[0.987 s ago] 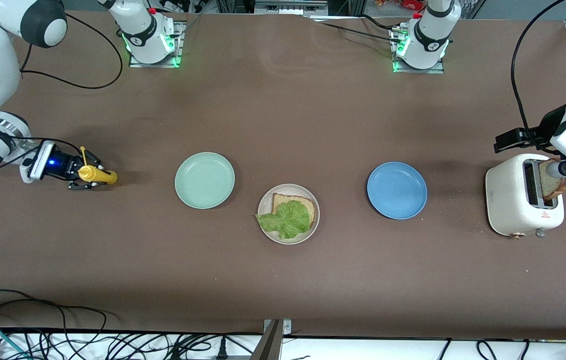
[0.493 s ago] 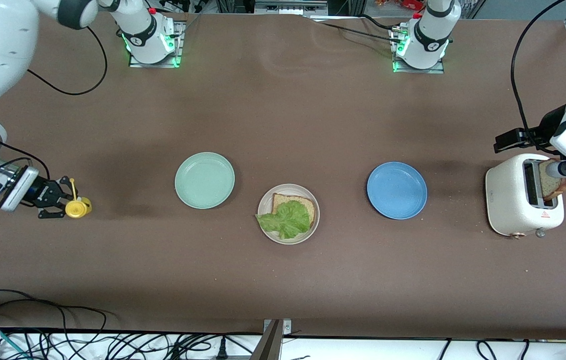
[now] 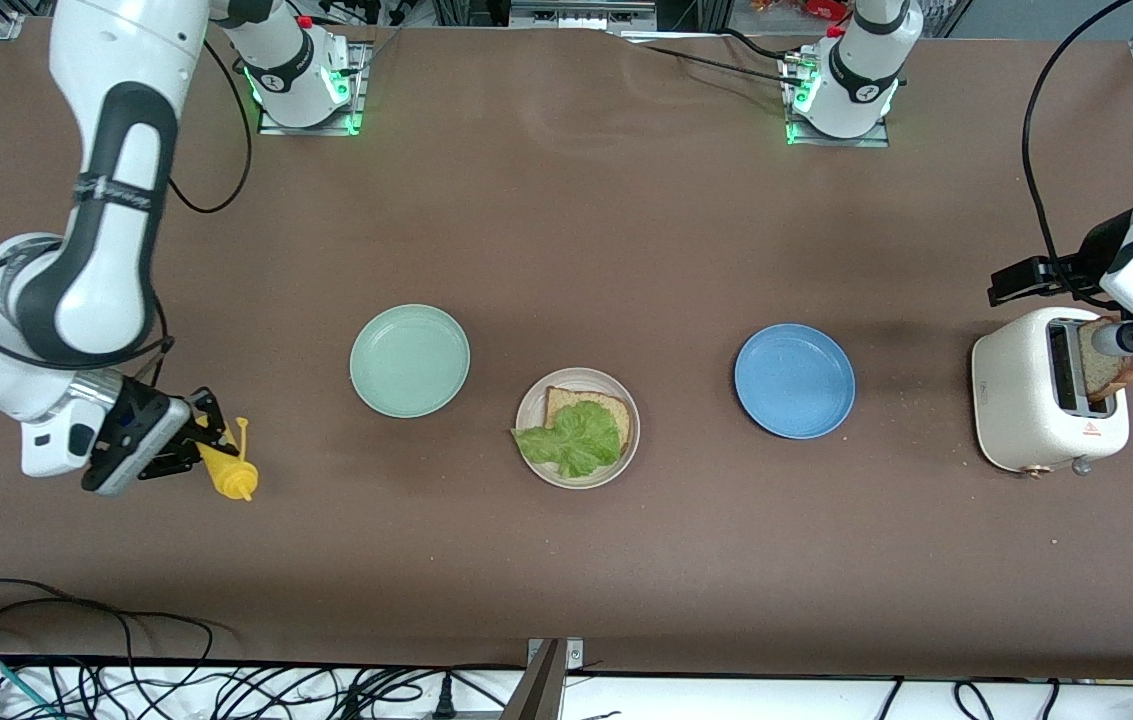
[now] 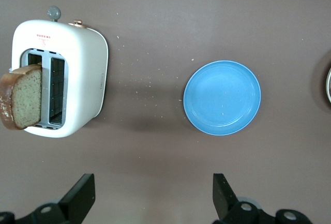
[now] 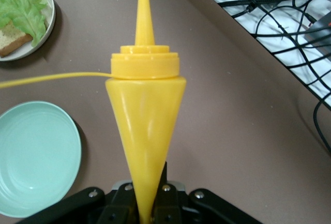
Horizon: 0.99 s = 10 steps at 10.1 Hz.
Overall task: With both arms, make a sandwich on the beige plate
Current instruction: 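Carry the mustard bottle with the right gripper over the beige plate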
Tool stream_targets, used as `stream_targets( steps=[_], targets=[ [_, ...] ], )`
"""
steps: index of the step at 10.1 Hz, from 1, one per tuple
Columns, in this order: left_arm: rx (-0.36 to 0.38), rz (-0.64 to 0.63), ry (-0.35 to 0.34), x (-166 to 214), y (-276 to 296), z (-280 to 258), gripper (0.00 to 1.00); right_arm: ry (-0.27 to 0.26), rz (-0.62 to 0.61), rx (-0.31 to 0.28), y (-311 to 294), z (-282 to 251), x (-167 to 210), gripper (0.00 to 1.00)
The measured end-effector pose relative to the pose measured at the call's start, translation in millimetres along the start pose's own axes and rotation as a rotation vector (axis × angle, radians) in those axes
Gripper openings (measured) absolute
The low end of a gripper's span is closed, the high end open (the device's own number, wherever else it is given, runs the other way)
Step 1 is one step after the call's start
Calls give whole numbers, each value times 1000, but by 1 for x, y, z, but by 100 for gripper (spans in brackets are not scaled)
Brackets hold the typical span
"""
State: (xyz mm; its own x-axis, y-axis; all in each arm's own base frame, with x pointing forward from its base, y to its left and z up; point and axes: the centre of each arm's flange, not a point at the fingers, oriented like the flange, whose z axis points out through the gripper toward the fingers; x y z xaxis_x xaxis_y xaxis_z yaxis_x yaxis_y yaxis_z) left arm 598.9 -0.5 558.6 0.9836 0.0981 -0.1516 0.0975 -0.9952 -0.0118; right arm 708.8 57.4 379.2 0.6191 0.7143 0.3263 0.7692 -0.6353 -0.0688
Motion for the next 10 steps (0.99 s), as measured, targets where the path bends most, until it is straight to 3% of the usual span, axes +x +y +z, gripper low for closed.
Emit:
stream_targets(
  steps=[4, 8, 10],
  targets=[
    [0, 0, -2, 1, 0, 1, 100, -232, -154, -124, -106, 8, 101, 10],
    [1, 0, -9, 3, 0, 5, 100, -290, -273, -148, -209, 45, 153, 10],
    [1, -1, -9, 3, 0, 5, 100, -356, -356, -206, -236, 66, 163, 10]
  ],
)
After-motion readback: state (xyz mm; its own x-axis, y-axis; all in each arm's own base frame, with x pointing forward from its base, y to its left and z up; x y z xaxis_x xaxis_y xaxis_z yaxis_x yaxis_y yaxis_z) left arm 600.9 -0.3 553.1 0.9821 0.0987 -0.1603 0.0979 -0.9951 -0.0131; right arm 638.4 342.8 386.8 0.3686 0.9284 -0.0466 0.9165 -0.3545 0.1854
